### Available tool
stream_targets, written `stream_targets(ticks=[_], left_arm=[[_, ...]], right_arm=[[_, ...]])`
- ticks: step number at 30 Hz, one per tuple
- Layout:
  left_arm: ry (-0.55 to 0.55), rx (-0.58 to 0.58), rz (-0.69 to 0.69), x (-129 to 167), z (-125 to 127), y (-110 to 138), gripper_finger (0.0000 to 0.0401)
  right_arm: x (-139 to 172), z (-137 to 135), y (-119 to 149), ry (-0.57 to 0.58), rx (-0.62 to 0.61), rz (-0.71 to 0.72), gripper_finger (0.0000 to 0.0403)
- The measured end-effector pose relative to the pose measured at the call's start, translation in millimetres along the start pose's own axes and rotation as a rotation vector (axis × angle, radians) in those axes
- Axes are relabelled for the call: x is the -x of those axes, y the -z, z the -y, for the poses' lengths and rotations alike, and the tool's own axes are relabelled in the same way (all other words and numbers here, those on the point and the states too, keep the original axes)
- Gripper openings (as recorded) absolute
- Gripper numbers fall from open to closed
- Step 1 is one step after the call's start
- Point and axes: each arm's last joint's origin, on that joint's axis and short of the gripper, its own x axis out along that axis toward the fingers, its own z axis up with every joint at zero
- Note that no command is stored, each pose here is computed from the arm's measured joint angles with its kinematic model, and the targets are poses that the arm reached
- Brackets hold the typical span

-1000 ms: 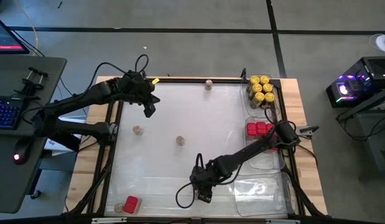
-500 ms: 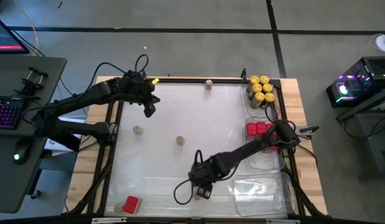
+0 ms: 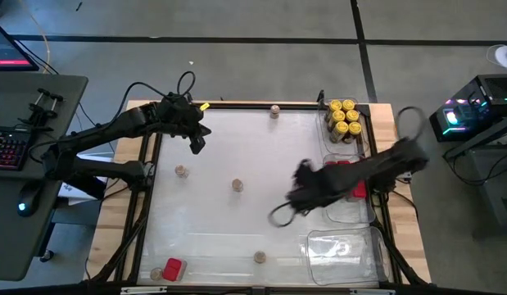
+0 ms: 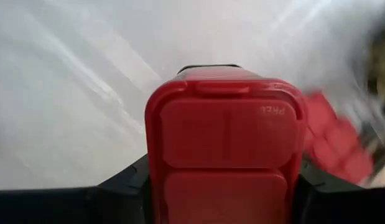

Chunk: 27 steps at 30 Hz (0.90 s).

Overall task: Sort spices by type
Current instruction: Put the red seasoning can into the middle transparent bin

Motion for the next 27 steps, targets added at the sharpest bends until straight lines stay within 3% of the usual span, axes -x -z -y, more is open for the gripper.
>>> stream_targets(ticks=[6,11,18,27], left_arm=[[0.0,0.019,-0.001,0.0,0.0,0.1,0.0],[0.0,0.02,-0.001,0.0,0.0,0.1,0.0],[-0.001,0.019,0.014,-0.1,0.0,-1.4,0.0],[0.0,0.017,0.043,0.0,0.3,-4.2,0.0]], right_arm=[[-8.8,68.6,57.2,-0.029,-0.433,-0.112,0.0195],[-31.6,97.4,84.6,-0.106,-0.686,-0.174,0.0195],[-69.1,109.3,94.4,-0.065,-0.774,-0.203,0.0195],[-90.6,112.3,91.1,-0.03,-0.828,-0.206,0.0195]])
